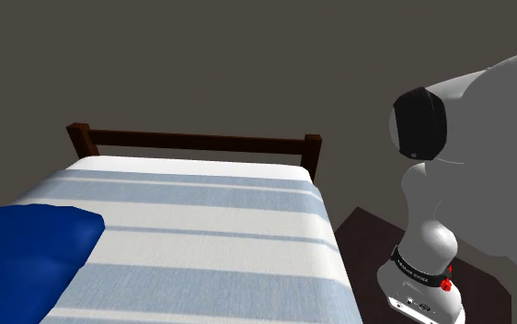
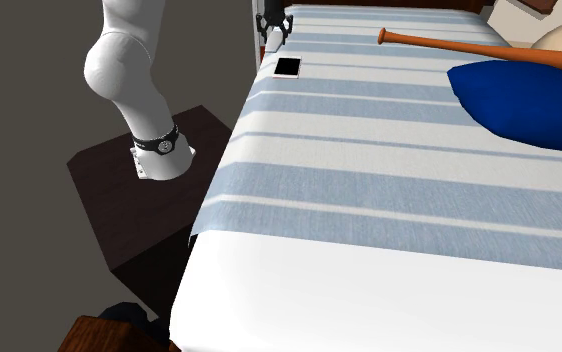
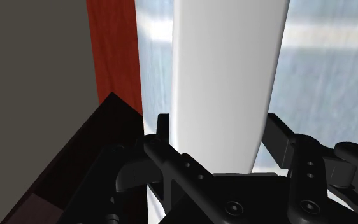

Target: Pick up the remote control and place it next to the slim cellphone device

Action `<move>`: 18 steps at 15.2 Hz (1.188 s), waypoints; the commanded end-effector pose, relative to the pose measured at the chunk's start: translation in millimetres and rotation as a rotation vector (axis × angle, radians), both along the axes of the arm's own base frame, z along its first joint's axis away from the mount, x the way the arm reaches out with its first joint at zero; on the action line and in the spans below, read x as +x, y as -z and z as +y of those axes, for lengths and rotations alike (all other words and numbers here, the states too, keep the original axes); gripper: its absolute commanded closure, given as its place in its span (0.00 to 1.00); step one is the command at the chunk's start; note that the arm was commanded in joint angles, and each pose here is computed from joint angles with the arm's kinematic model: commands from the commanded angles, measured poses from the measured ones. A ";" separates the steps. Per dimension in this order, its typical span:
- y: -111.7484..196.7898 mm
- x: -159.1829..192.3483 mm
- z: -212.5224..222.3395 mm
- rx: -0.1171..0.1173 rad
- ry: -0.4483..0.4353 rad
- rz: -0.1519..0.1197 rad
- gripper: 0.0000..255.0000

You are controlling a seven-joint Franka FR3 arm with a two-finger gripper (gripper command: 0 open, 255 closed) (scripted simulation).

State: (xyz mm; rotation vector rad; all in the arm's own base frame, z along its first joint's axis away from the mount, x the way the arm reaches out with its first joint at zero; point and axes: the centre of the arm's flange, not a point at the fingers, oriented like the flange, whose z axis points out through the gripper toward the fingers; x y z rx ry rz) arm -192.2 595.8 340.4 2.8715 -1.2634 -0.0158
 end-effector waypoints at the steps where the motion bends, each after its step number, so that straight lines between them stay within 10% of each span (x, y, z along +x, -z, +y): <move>1: -0.1 -0.1 0.0 0.000 0.000 0.000 1.00; 2: -0.1 -0.1 0.0 0.000 0.000 0.000 0.00; 18: -50.1 0.5 0.0 0.000 0.000 0.000 0.00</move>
